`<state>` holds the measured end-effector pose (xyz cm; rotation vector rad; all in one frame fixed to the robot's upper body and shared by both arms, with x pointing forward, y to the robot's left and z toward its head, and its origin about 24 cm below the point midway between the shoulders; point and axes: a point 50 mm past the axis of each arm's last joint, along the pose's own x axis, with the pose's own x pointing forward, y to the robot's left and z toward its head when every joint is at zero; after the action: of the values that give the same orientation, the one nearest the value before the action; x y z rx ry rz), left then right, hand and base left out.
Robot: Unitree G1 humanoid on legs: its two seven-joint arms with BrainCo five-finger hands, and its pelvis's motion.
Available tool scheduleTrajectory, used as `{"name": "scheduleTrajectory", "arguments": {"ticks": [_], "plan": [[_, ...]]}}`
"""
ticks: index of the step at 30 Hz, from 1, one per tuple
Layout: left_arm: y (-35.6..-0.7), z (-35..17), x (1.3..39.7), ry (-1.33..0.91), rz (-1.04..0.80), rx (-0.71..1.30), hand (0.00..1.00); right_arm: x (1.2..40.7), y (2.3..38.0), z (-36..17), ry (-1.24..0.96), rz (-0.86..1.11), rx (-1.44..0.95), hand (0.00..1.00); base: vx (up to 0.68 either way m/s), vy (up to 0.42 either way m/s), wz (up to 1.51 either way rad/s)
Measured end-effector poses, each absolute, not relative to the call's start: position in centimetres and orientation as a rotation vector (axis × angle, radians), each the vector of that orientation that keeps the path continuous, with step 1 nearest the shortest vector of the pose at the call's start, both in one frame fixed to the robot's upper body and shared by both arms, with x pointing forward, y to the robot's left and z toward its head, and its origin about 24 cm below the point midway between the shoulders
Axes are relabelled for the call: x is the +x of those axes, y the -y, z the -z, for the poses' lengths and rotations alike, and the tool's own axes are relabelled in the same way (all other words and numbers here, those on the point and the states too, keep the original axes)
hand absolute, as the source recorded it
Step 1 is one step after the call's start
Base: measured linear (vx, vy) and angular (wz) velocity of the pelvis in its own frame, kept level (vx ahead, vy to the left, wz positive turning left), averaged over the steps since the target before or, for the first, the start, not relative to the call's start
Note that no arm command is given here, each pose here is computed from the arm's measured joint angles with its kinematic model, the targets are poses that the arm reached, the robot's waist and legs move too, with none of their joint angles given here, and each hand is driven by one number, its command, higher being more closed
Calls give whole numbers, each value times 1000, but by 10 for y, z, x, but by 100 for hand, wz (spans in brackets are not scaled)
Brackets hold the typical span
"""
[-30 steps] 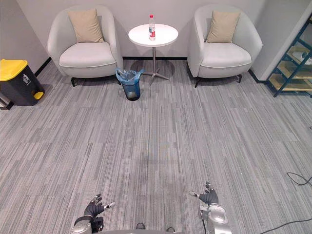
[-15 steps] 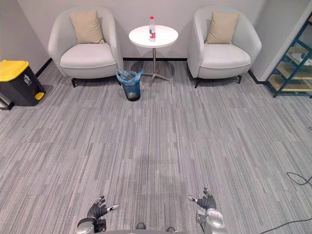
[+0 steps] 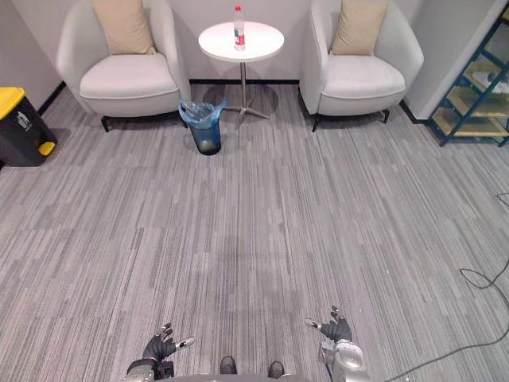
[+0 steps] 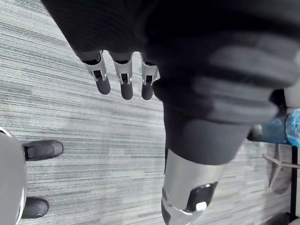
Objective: Gather rubbish on tea table into small bin, then transfer packed bag to large trash can.
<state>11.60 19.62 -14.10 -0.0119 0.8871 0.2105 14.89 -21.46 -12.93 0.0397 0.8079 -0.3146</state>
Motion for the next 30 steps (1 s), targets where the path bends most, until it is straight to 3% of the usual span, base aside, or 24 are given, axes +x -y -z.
{"name": "scheduleTrajectory", "arguments": {"ticks": [15, 24, 30], "plan": [[-205, 125, 154, -780, -170, 53, 0, 170, 228, 111, -709, 294, -24, 0, 324, -36, 31], [-187, 125, 158, -765, -149, 4, 0, 170, 229, 107, -676, 297, -13, 0, 492, -230, -4], [-174, 122, 166, -741, -129, -26, 0, 169, 236, 106, -664, 374, 29, 0, 337, 104, -22]]}}
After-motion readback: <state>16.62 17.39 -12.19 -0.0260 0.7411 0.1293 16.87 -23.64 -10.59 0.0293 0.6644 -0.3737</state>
